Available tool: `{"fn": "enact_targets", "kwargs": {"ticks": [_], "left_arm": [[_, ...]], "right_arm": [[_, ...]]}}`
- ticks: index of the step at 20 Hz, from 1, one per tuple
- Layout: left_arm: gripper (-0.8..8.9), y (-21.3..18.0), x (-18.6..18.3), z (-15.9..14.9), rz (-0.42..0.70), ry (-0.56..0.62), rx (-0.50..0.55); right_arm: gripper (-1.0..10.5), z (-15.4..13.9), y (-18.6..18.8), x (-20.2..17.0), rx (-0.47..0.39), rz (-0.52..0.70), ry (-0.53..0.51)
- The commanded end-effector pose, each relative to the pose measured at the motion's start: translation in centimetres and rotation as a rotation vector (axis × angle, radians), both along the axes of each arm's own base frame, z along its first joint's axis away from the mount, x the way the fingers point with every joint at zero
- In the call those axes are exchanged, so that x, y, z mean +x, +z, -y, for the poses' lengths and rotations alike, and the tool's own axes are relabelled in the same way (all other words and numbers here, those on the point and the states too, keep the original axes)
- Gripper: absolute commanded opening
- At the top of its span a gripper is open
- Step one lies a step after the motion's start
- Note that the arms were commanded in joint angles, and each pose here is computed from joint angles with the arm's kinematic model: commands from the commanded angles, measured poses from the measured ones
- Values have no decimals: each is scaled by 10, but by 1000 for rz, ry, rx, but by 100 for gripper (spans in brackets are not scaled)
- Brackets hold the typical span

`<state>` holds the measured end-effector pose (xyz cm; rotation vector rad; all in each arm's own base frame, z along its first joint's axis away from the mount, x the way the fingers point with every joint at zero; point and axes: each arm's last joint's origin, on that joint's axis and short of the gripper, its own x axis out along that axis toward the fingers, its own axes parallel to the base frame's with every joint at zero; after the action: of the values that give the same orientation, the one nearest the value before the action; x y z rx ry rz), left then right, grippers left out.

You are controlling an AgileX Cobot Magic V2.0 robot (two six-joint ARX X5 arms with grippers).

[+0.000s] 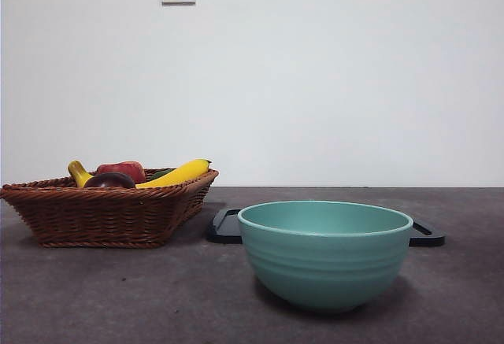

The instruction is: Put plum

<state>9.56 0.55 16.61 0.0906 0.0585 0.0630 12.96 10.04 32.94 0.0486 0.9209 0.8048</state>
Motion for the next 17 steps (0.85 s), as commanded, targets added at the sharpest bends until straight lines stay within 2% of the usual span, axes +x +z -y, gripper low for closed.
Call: {"fn": "enact_targets", "kwargs": {"ticks": [1,4,17], "left_arm": [[9,-12,1,0,-66,5,5],[9,-18,0,0,-130,5,2],[9,-17,0,0,-127,5,1]], "right_arm": [[5,-2,5,1,7,24,13],[5,-2,5,1,7,24,13],[5,-2,5,1,7,24,13]]}}
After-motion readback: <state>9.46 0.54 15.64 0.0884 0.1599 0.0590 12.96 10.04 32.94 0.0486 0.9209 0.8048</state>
